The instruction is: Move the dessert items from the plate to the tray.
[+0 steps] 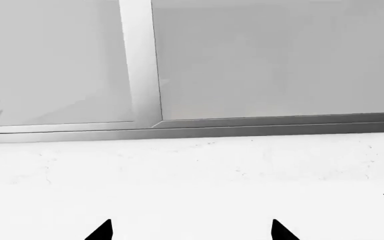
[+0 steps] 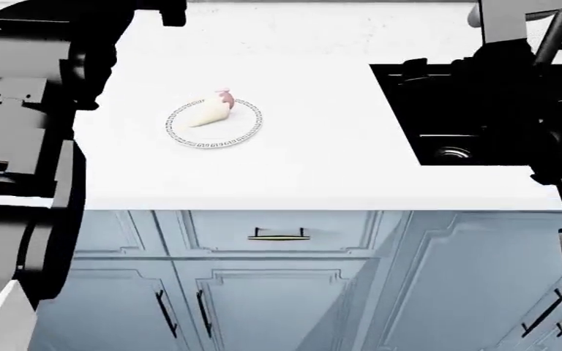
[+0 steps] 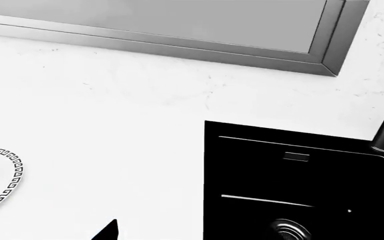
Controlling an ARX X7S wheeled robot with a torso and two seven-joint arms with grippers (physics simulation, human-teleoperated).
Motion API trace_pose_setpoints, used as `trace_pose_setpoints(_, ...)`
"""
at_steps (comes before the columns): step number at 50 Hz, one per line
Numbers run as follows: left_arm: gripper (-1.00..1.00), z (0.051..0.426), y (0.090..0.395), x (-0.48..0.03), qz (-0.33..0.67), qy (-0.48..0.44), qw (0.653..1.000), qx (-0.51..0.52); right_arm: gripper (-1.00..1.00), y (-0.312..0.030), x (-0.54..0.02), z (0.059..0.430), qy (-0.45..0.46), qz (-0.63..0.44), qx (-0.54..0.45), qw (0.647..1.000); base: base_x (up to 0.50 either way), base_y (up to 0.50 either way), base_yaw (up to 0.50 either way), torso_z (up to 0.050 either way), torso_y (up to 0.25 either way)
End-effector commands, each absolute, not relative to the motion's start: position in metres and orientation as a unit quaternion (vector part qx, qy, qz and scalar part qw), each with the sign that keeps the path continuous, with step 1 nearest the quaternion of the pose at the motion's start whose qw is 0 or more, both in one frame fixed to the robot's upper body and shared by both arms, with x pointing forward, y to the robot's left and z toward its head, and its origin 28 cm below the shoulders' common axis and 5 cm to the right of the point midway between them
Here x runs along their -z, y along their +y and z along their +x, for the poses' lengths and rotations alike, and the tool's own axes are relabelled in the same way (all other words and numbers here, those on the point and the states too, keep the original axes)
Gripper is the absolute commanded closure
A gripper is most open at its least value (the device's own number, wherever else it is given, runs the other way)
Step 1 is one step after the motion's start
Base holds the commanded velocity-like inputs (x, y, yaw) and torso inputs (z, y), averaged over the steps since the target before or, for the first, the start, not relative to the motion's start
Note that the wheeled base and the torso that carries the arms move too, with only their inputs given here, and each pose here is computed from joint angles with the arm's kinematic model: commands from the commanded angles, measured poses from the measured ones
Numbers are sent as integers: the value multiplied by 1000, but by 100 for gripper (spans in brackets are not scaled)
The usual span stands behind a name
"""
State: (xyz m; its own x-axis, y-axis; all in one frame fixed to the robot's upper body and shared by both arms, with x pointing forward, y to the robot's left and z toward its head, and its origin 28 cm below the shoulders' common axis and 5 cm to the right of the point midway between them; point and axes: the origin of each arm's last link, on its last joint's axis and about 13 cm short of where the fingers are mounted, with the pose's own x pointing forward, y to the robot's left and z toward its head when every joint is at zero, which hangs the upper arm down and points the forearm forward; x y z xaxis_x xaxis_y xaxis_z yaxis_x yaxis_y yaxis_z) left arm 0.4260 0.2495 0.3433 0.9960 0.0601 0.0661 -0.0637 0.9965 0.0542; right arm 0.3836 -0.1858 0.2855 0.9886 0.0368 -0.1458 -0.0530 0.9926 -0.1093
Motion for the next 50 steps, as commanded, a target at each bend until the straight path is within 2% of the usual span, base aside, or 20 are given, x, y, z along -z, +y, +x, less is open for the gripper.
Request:
trace_pose_setpoints(1,-100,427,247,-342,50,22,998,-22,-100,-193,-285,391,111,-40,-29,993,500,1,0,0,0)
trace_pose_setpoints(40,-100,428,245,-343,60,12,998,15,-100,-193,-285,392,96,-31,-28,994,490,1,0,0,0)
trace_pose_setpoints(44,-100,430,243,-352,46,-38,996,63,-100,-194,-283,392,96,-27,-29,995,0,0,0,0,0)
trace_pose_setpoints(47,-100,431,241,-358,64,-69,986,140,-100,-195,-280,393,97,-26,-29,995,0,0,0,0,0)
trace_pose_setpoints(50,-100,428,241,-349,101,-48,971,212,-100,-196,-274,395,100,-25,-29,994,0,0,0,0,0)
